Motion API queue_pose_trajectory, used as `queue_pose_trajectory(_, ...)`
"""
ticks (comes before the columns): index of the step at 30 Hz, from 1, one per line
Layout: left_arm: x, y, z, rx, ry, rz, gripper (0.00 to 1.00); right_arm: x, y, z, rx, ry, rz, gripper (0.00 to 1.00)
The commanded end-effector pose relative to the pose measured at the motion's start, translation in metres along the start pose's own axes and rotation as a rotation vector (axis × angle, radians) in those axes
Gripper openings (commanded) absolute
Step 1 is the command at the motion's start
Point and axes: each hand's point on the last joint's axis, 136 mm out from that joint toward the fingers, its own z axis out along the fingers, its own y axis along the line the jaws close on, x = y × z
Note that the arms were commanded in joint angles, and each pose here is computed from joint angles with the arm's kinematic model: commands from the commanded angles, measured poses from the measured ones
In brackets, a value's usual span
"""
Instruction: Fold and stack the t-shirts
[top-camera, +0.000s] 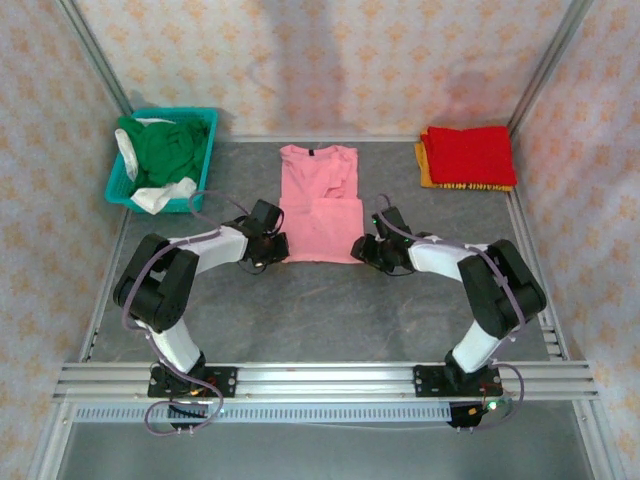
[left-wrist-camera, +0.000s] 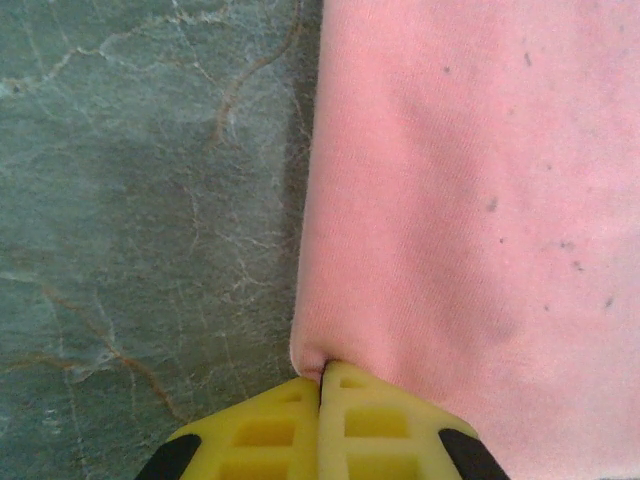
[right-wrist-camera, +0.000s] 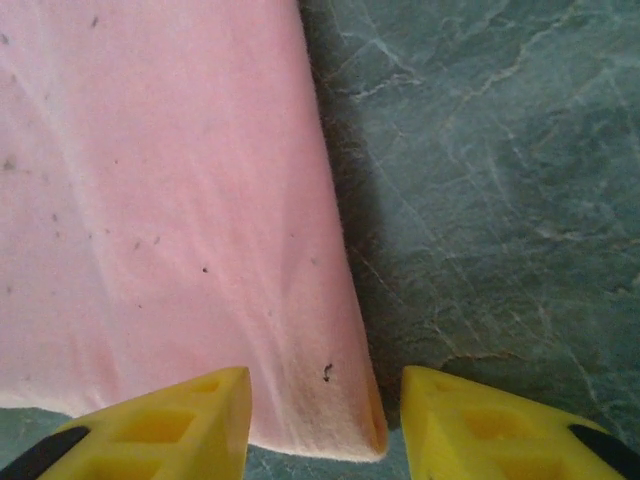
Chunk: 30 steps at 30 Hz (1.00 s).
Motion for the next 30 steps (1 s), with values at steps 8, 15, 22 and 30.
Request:
queue_pose_trajectory(8,0.003,0.005,-0.003,-0.034,0.003,0.029,0.0,-0.011,0.024,0.002,-0.063,-0.018,-0.009,0.15)
queue_pose_trajectory(15,0.004,0.013,-0.006,-0.052,-0.002,0.022,0.0,-0.004,0.01,-0.003,-0.02,-0.023,-0.007,0.0)
queue_pose_trajectory(22,0.033,0.031,-0.017,-0.046,0.022,0.043,0.0,0.027,-0.007,-0.011,-0.032,0.039,-0.009,0.0)
queue_pose_trajectory(30,0.11,0.062,-0.039,-0.056,0.113,0.057,0.0,0.101,-0.025,-0.038,-0.111,0.156,0.004,0.0)
